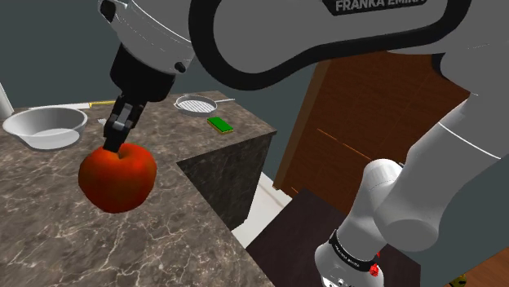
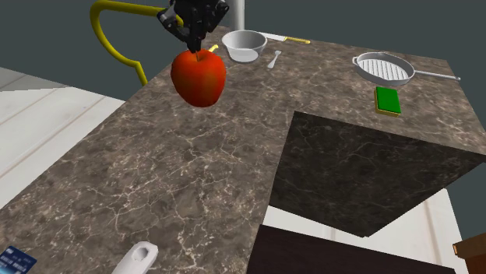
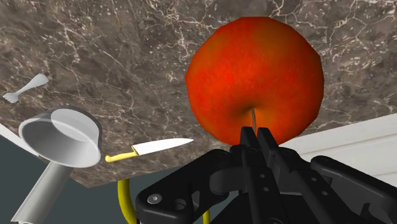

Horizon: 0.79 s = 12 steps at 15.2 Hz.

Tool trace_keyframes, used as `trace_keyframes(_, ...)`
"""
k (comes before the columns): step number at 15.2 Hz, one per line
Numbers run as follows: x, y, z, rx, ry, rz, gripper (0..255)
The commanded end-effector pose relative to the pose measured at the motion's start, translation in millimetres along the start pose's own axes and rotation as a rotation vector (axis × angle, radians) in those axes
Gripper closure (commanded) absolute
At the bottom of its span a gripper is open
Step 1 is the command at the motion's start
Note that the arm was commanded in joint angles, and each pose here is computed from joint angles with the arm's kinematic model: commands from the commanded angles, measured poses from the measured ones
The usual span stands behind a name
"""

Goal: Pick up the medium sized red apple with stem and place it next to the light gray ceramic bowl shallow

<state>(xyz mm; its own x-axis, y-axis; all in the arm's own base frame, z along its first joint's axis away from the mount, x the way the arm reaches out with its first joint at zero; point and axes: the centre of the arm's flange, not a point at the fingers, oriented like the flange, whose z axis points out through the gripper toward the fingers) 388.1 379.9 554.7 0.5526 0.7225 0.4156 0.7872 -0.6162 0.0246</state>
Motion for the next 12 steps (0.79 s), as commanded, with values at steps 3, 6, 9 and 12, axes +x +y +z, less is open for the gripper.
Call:
trace_keyframes(3, 10, 1, -19, 0.0, 0.0, 0.0, 255)
trace_keyframes(6, 16, 1, -34, 0.0, 0.0, 0.0, 255)
trace_keyframes(9, 22, 2, -46, 0.0, 0.0, 0.0, 255)
trace_keyframes(12, 36, 35, -31, 0.0, 0.0, 0.0, 255)
